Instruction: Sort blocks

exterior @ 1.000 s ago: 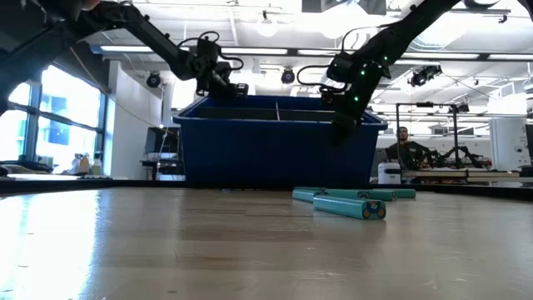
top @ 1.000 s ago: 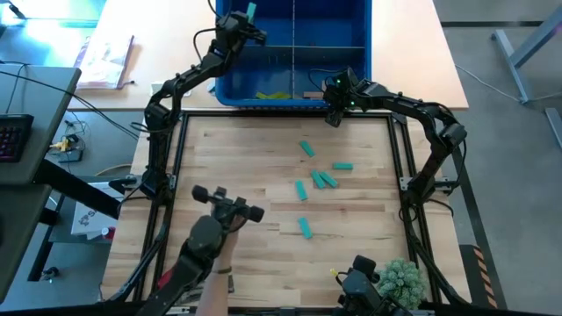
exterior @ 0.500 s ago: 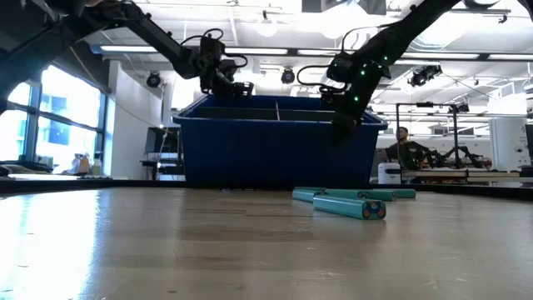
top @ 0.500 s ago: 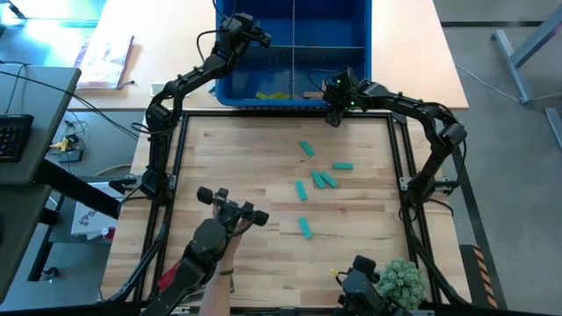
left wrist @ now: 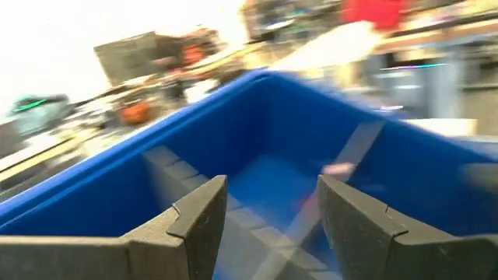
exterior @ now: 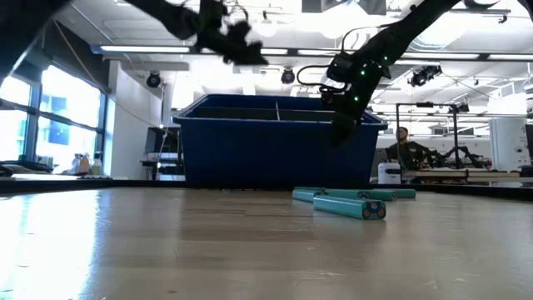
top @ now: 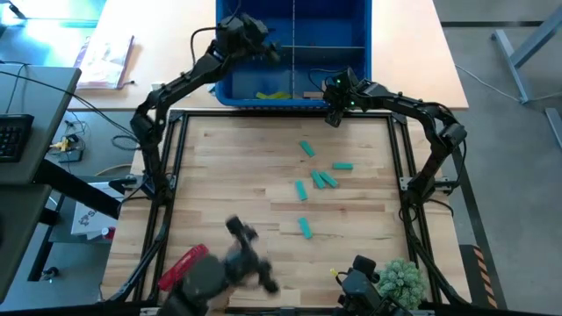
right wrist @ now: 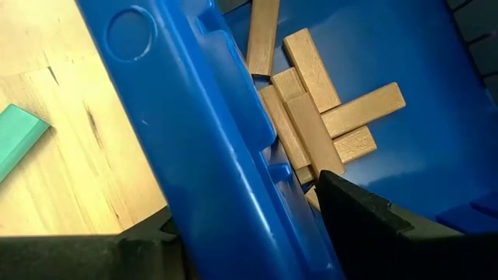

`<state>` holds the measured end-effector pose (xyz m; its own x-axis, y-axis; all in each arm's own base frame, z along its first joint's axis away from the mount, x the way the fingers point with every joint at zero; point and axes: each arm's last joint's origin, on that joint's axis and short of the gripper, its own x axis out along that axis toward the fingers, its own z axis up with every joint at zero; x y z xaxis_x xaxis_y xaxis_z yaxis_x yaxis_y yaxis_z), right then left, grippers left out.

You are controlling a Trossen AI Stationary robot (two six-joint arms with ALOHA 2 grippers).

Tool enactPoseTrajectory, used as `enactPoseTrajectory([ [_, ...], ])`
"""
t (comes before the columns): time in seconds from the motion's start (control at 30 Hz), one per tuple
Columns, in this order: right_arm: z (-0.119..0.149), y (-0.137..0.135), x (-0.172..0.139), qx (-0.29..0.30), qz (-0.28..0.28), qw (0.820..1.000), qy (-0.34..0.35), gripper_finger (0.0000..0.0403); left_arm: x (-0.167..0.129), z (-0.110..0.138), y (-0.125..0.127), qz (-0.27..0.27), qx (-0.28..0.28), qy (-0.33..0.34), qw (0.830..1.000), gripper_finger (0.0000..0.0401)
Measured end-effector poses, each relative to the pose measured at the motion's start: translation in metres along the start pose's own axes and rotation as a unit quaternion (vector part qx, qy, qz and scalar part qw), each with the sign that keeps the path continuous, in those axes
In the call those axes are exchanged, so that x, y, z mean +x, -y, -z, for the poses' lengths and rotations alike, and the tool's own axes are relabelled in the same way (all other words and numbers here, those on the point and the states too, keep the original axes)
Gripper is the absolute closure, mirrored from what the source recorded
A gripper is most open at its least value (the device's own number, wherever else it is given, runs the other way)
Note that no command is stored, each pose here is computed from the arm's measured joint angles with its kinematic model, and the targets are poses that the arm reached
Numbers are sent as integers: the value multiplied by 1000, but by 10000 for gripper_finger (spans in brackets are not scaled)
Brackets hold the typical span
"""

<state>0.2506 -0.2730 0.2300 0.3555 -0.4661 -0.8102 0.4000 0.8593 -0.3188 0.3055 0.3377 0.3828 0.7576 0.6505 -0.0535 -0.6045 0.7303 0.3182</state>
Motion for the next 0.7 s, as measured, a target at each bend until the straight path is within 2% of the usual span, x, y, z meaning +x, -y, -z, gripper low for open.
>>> enactPoseTrajectory([
  [0.13, 0, 0, 0, 0, 0, 1000, 0, 208, -35, -24, 38, 118, 10, 13, 993, 220],
  [0.23, 0, 0, 0, 0, 0, 1000, 0, 208, -62, -26, 74, 182, 15, 10, 983, 220],
  [0.4, 0, 0, 0, 0, 0, 1000, 0, 208, -102, -5, 141, 282, 16, -24, 959, 220],
  [0.57, 0, 0, 0, 0, 0, 1000, 0, 208, -127, 30, 207, 369, 14, -61, 927, 220],
  [0.7, 0, 0, 0, 0, 0, 1000, 0, 208, -129, 58, 245, 374, 16, -87, 923, 220],
])
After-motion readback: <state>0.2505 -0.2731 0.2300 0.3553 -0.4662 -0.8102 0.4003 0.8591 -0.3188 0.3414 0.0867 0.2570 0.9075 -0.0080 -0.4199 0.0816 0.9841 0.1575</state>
